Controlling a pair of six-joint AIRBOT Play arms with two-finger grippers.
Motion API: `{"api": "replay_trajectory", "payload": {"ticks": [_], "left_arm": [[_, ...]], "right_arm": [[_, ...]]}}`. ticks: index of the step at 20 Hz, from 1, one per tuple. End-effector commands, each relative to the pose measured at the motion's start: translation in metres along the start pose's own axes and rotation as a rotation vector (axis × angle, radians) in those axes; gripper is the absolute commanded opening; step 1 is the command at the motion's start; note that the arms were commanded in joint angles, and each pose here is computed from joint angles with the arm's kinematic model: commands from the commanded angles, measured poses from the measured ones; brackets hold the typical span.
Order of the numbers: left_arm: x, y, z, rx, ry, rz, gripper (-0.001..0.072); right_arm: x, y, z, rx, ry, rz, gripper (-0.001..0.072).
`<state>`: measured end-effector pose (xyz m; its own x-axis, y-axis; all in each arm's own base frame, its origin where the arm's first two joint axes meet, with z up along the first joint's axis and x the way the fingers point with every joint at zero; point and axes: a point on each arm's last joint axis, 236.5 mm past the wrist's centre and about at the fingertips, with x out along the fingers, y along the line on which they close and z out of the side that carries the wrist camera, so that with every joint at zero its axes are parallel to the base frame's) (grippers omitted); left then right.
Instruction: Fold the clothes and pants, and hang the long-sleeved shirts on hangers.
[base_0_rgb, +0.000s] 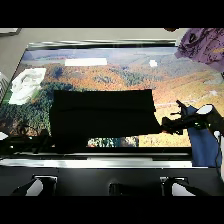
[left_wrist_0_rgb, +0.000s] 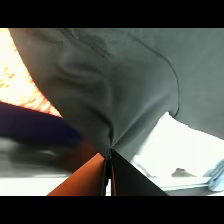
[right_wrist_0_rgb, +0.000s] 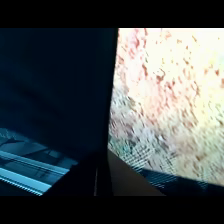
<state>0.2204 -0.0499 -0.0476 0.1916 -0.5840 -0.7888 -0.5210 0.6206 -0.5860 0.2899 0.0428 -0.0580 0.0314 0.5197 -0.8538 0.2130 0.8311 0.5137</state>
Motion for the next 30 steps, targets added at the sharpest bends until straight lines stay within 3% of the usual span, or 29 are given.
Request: {"api": "replay_trajectory", "payload": {"ticks": [1, 8, 11, 16, 21, 30], "left_arm": [[-0.045, 0.014, -0.015, 0.072, 0.016, 0.142, 0.002], [-0.064, -0.006, -0.012, 0.157, -0.106, 0.15, 0.002], [-0.059, -0.014, 0.015, 0.182, -0.179, 0.149, 0.002], [-0.047, -0.034, 0.069, 0.26, -0.215, 0.159, 0.002], [-0.026, -0.049, 0.125, 0.302, -0.184, 0.175, 0.002], [0.01, -0.08, 0.207, 0.376, -0.141, 0.181, 0.002]], "right_arm": [[-0.024, -0.008, -0.018, 0.017, -0.002, -0.096, 0.0036], [-0.05, 0.012, -0.019, -0.005, -0.106, -0.089, 0.0036], [-0.045, 0.025, 0.007, -0.047, -0.185, -0.03, 0.0036], [-0.026, 0.025, 0.05, -0.171, -0.25, -0.182, 0.0036], [-0.021, 0.04, 0.098, -0.231, -0.28, -0.213, 0.0036], [0.008, 0.029, 0.133, -0.209, -0.224, -0.238, 0.0037]]}}
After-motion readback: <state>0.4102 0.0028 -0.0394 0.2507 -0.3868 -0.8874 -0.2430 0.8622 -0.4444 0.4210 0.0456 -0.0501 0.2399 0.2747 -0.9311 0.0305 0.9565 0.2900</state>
